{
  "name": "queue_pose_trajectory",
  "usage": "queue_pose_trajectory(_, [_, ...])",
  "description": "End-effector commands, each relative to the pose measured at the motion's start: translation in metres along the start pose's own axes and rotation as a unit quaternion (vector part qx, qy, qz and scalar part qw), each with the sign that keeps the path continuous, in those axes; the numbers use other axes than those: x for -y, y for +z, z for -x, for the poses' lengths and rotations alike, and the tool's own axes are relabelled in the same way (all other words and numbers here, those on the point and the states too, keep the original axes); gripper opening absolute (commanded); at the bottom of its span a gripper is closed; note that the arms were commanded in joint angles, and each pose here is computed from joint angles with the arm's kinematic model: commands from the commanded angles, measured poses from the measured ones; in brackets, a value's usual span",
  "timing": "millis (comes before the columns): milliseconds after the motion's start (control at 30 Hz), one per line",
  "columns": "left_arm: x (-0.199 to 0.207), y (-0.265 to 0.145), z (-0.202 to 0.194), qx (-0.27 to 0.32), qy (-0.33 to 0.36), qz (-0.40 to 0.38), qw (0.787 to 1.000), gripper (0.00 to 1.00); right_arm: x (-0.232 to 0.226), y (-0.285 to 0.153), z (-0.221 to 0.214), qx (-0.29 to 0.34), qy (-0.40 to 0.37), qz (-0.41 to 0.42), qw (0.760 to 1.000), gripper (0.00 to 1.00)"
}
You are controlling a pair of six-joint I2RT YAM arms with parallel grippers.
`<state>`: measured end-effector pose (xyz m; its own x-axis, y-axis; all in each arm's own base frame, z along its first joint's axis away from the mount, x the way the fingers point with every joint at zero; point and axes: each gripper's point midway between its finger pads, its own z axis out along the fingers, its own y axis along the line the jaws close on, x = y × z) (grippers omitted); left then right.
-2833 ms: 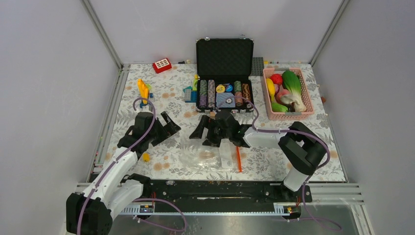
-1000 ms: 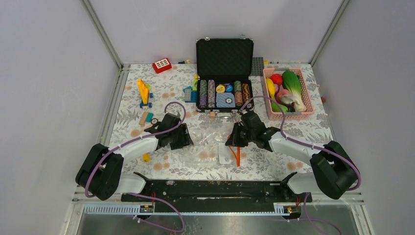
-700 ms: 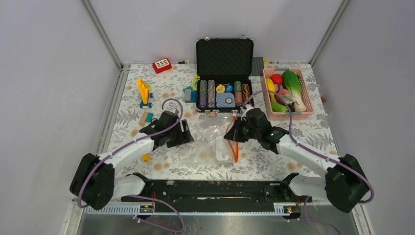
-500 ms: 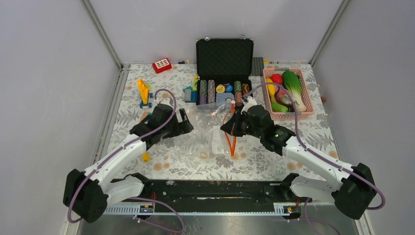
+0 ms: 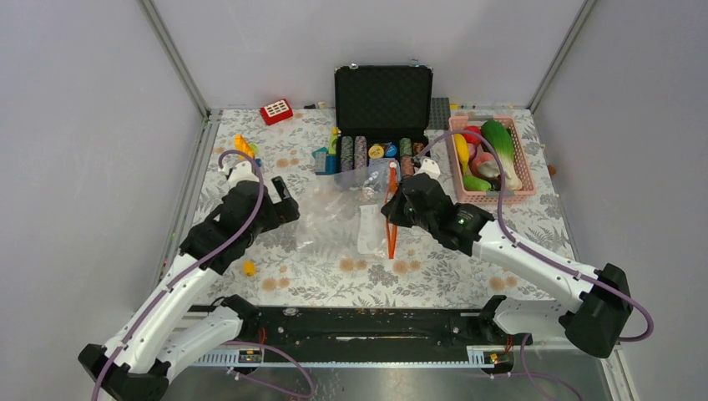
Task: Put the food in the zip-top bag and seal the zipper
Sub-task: Pick up the zipper food storage bag at the center of the board.
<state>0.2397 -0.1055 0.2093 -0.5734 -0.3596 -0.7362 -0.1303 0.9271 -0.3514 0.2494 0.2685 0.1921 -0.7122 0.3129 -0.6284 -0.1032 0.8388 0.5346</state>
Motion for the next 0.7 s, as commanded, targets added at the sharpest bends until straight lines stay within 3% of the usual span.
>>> queue_pose_trajectory(0, [-0.021,-0.014,0.018,0.041,-0.012,0.051,0.998,0.99,0.011,-0.01,0.009,0.025,-0.004,-0.029,0.999,0.0])
queue_pose_trajectory(100, [-0.011,-0.013,0.016,0.032,-0.01,0.028,0.999,0.99,0.016,-0.012,0.005,0.021,0.0,-0.032,0.999,0.0])
queue_pose_trajectory(167, [0.017,-0.011,0.01,0.01,0.002,-0.048,0.999,0.99,0.013,-0.011,0.003,0.016,0.011,-0.028,0.999,0.0])
queue_pose_trajectory(267, [0.077,-0.019,-0.011,-0.038,0.007,-0.216,0.976,0.99,0.005,-0.006,0.003,0.012,0.033,-0.025,0.999,0.0])
queue_pose_trajectory(333, [0.104,-0.024,-0.02,-0.057,0.009,-0.284,0.957,0.99,-0.002,-0.003,0.006,0.015,0.046,-0.026,0.999,0.0])
queue_pose_trajectory(467, [0.125,-0.025,-0.031,-0.064,0.031,-0.295,0.953,0.99,-0.02,0.0,0.013,0.022,0.063,-0.015,0.998,0.0])
queue_pose_trajectory(667, [0.168,-0.035,-0.064,-0.066,0.121,-0.328,0.935,0.99,-0.036,0.005,0.016,0.015,0.085,-0.012,0.996,0.0])
